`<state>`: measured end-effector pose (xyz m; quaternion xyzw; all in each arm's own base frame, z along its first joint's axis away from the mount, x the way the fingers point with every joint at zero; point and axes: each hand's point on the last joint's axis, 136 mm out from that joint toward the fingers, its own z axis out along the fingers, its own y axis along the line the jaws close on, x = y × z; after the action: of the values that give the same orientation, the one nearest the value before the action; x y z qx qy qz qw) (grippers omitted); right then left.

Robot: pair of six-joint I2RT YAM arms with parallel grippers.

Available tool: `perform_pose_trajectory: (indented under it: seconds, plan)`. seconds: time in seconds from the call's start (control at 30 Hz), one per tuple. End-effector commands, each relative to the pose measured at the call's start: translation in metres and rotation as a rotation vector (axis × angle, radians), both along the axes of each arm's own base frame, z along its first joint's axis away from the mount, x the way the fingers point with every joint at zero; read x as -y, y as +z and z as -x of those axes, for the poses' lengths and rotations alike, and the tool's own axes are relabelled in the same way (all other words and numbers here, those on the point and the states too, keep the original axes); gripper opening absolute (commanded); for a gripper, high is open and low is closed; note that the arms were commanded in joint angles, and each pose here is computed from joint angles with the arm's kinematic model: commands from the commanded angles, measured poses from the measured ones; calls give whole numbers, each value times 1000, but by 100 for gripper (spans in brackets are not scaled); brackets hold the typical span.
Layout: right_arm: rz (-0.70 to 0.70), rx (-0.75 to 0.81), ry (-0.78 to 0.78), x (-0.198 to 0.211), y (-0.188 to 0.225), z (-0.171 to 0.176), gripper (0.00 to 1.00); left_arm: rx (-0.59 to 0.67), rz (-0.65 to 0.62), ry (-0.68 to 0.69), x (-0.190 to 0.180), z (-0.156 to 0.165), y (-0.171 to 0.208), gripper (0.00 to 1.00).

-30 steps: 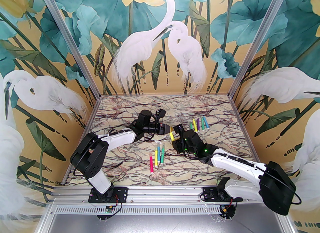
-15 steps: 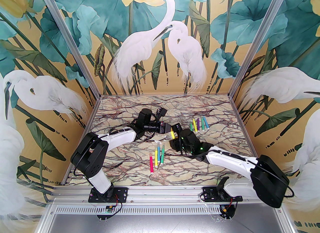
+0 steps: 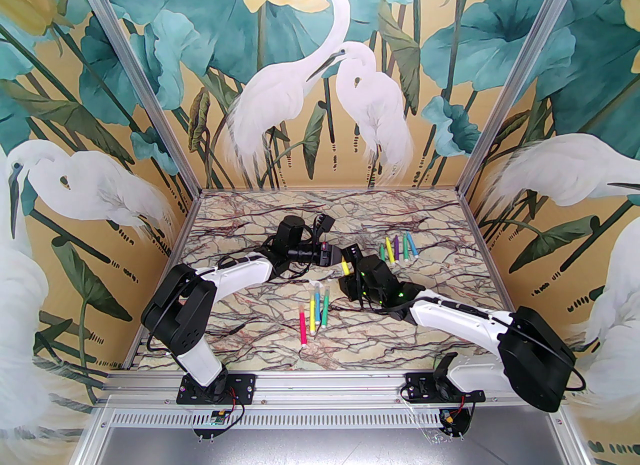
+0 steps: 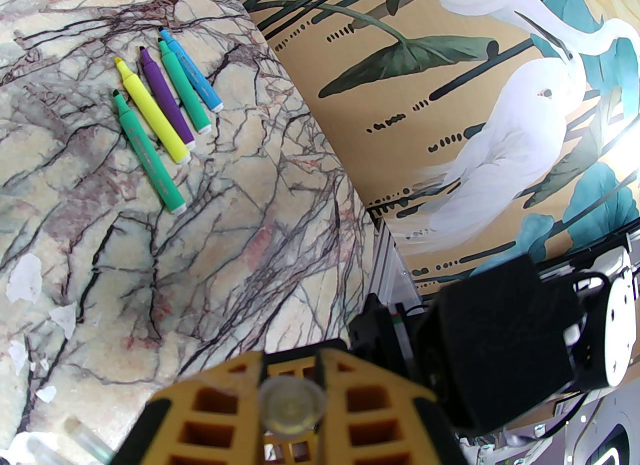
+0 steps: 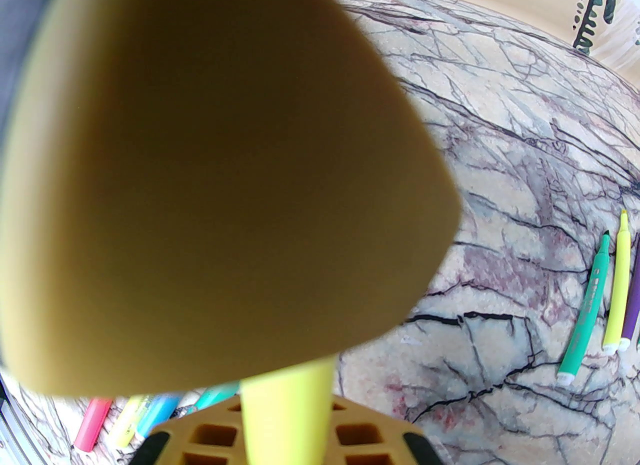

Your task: Open the pen caps

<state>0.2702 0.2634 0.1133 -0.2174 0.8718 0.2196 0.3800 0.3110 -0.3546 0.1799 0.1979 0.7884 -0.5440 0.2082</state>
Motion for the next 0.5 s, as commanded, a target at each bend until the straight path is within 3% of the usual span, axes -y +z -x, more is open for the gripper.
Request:
perform_pose_trajectory:
  seconds: [0.0,0.47]
  plan:
    - [-30,26,18,0,8,6,0,-17,-60,51,-3,-12,-13,0]
    - [-26,-6,41,18,-11,32,0,-29,-41,140,-22,-41,5,0]
